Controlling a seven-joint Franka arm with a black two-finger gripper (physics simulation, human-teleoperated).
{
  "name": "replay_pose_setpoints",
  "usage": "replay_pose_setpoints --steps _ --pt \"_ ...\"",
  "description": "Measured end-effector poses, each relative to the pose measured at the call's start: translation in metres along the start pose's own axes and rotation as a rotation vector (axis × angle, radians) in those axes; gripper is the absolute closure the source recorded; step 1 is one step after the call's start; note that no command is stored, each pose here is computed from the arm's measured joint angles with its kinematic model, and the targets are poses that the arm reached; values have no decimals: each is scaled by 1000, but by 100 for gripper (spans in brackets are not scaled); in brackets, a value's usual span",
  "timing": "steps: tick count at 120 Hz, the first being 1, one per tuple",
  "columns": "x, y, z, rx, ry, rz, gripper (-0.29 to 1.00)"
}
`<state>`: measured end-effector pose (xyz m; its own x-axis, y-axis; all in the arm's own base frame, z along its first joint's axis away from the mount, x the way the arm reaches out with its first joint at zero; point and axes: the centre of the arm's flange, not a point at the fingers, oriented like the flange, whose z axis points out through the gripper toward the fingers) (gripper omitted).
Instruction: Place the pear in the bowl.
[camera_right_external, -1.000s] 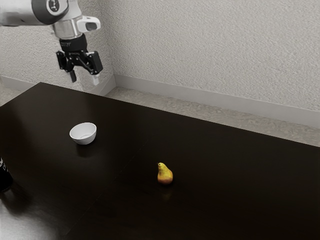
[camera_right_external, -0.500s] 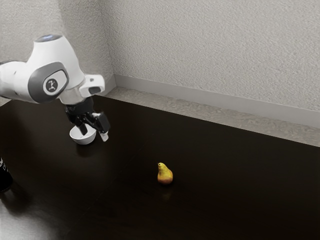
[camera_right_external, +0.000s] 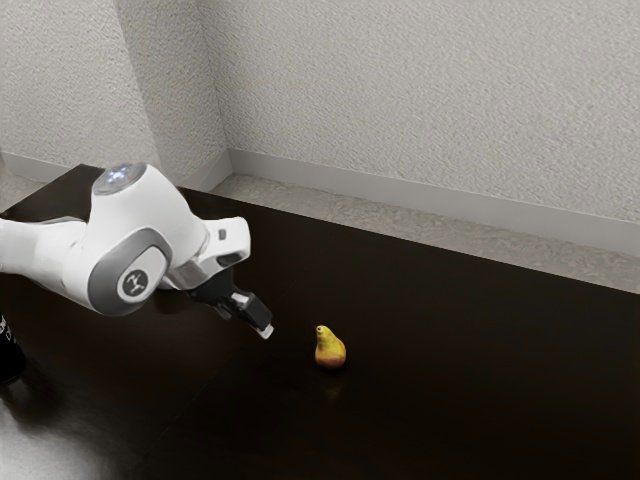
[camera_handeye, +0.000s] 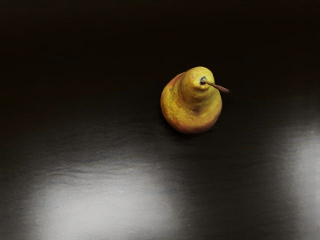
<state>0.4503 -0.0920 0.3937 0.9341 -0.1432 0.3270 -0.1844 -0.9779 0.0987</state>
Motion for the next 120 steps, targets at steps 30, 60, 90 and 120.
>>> replay_pose_setpoints --steps 30,60,90,120 --pt "-3 37 28 -23 90 60 2" --pt "-13 46 65 -5 116 123 2" --pt "-18 30 96 28 138 107 2" --pt "-18 42 108 17 160 75 2"
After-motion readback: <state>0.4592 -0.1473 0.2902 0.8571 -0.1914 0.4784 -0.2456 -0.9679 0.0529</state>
